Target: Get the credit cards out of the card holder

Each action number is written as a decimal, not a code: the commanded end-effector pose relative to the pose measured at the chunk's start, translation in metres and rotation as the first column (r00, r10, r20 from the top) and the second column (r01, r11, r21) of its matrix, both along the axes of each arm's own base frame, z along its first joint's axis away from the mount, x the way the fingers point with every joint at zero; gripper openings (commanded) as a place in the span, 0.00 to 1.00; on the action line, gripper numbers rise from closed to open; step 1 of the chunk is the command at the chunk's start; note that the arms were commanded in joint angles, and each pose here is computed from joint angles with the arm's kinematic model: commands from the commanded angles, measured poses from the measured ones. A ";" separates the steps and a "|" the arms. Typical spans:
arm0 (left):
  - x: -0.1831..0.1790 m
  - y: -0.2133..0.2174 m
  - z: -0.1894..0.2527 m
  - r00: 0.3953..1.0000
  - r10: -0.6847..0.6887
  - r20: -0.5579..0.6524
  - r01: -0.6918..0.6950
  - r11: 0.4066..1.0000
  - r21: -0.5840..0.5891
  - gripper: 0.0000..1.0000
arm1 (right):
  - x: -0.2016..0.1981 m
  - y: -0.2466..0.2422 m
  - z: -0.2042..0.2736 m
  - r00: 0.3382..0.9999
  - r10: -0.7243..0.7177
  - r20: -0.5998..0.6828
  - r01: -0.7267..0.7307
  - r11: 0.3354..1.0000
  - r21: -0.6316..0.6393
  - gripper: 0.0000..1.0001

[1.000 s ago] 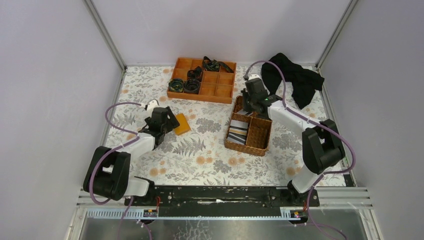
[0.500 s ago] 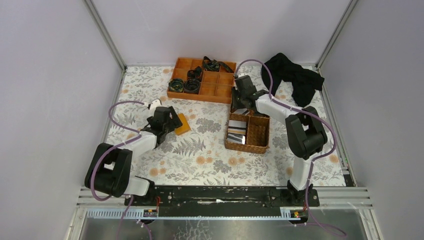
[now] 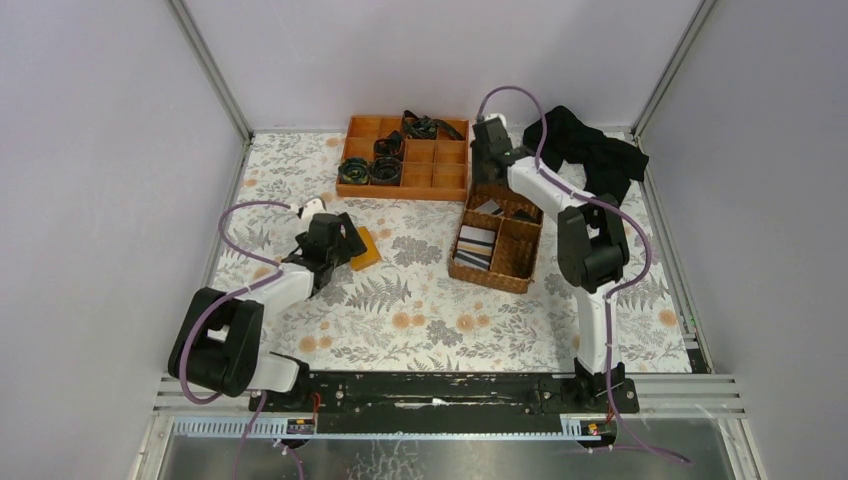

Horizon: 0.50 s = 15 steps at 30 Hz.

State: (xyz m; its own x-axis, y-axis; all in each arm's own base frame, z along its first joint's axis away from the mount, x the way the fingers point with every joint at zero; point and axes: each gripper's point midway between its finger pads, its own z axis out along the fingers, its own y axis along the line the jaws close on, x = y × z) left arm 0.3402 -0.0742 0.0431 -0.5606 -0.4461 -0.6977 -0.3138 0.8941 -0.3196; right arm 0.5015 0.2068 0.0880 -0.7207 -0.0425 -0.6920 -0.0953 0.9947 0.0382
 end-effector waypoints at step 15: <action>0.031 0.016 0.020 0.989 0.140 0.054 -0.143 0.988 0.052 0.96 | -0.065 0.143 0.068 0.942 0.302 0.146 -0.328 0.918 0.221 0.45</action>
